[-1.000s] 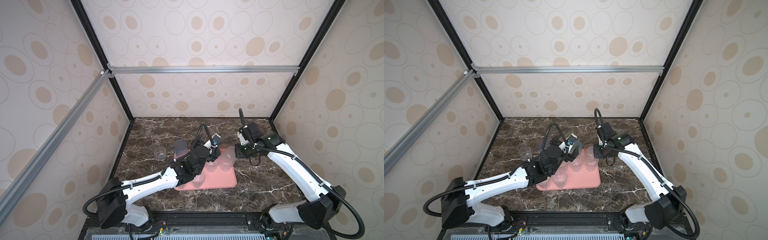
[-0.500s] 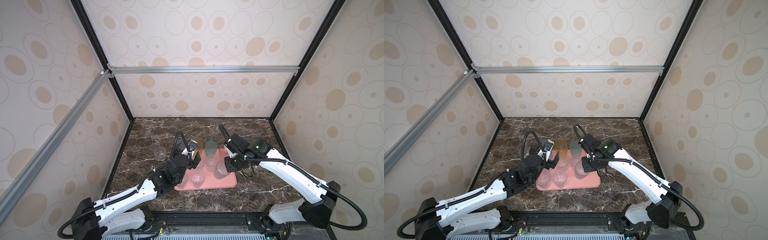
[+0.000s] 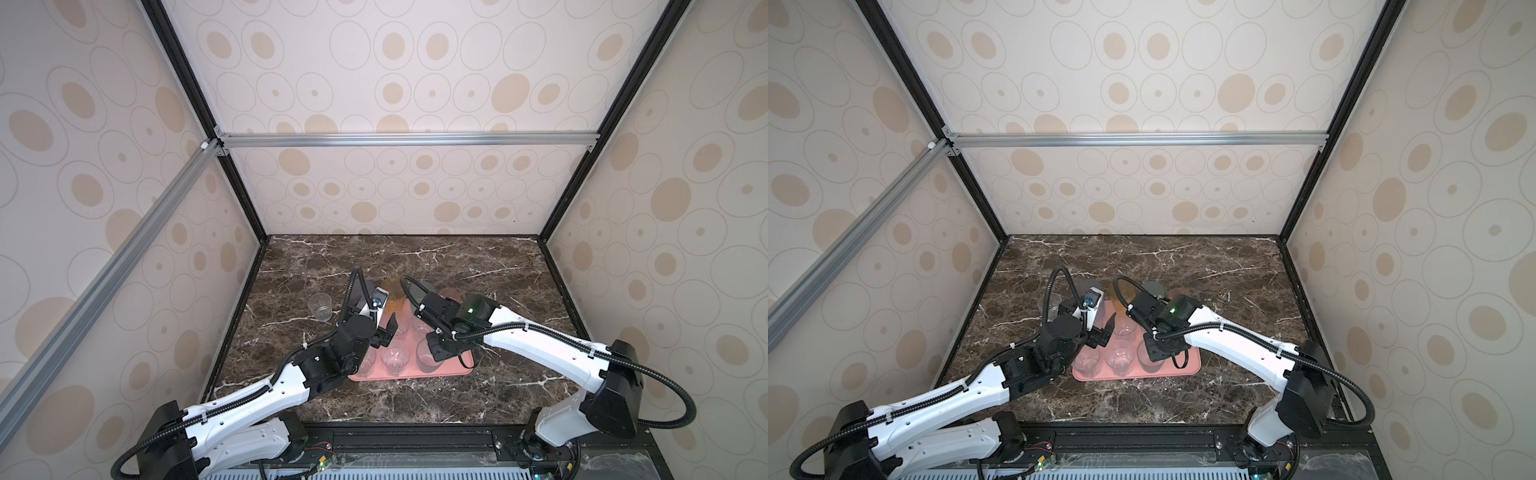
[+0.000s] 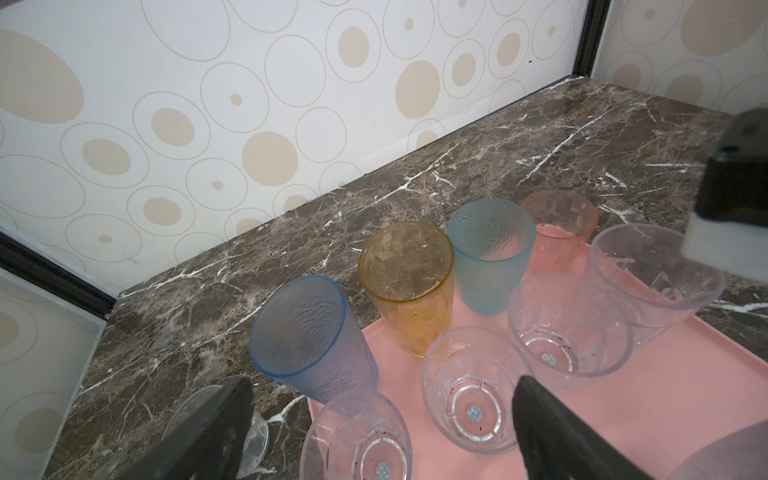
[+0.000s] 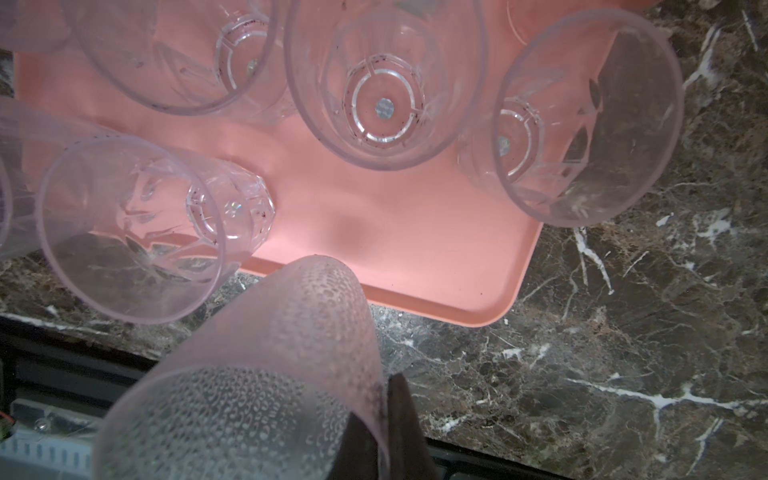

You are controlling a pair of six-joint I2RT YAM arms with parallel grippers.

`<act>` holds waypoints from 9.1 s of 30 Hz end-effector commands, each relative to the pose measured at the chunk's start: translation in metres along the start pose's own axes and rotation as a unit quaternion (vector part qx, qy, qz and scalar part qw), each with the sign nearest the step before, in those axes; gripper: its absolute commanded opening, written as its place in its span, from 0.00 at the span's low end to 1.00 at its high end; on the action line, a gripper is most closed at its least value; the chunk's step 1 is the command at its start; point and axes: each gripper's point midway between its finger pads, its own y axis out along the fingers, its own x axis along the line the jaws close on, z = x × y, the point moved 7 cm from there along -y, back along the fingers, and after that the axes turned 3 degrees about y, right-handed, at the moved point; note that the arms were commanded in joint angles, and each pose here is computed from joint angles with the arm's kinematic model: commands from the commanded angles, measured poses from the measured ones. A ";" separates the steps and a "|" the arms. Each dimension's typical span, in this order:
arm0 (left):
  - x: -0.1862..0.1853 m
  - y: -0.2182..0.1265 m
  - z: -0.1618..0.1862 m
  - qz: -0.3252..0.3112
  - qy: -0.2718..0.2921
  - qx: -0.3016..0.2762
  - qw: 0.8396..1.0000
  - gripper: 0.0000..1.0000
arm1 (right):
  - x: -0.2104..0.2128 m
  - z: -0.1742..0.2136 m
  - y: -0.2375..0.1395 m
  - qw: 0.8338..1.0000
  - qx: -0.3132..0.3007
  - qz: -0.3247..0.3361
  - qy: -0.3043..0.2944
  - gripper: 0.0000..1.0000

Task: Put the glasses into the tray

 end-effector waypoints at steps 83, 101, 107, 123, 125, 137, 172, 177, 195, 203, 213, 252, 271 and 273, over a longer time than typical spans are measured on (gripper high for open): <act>0.208 0.108 0.119 -0.104 -0.250 0.293 0.917 0.43 | 0.063 -0.099 0.004 0.987 -0.116 -0.103 -0.040 0.61; 0.197 0.119 0.142 -0.081 -0.262 0.313 0.909 0.13 | 0.056 -0.094 0.006 0.988 -0.118 -0.093 -0.033 0.61; 0.200 0.110 0.125 -0.086 -0.270 0.292 0.914 0.10 | 0.055 -0.093 0.006 0.989 -0.118 -0.089 -0.032 0.61; 0.170 0.051 0.017 -0.074 -0.280 0.134 0.948 0.04 | 0.062 -0.102 -0.004 0.984 -0.134 -0.119 -0.008 0.60; 0.161 0.046 -0.001 -0.086 -0.259 0.127 0.954 0.03 | 0.060 -0.103 -0.010 0.982 -0.146 -0.118 -0.002 0.60; 0.071 0.056 -0.036 0.024 -0.245 0.121 0.962 0.06 | 0.037 -0.095 -0.070 0.952 -0.248 -0.171 0.055 0.59; -0.005 0.046 -0.086 0.127 -0.252 0.089 0.955 0.09 | 0.036 -0.121 -0.037 0.963 -0.266 -0.020 0.042 0.28; -0.016 0.044 -0.097 0.148 -0.251 0.076 0.953 0.17 | 0.032 -0.120 -0.036 0.963 -0.263 -0.017 0.052 0.16; -0.009 0.036 -0.093 0.126 -0.227 0.052 0.964 0.50 | 0.016 -0.110 -0.038 0.958 -0.263 -0.066 0.087 0.08; -0.012 0.038 -0.082 0.130 -0.223 0.063 0.964 0.52 | 0.012 -0.107 -0.043 0.957 -0.267 -0.069 0.092 0.07; -0.005 0.034 -0.079 0.107 -0.204 0.056 0.971 0.53 | -0.012 -0.075 -0.056 0.960 -0.254 -0.063 0.097 0.07; 0.032 -0.005 -0.047 0.050 -0.137 0.011 0.989 0.68 | -0.101 0.027 -0.069 0.983 -0.109 0.058 0.137 0.04; 0.032 -0.001 -0.022 0.035 -0.118 0.039 0.992 0.70 | -0.075 0.021 0.049 0.988 -0.025 0.063 0.137 0.04; 0.033 -0.001 -0.021 0.032 -0.116 0.040 0.992 0.70 | -0.076 0.019 0.056 0.988 -0.018 0.067 0.135 0.04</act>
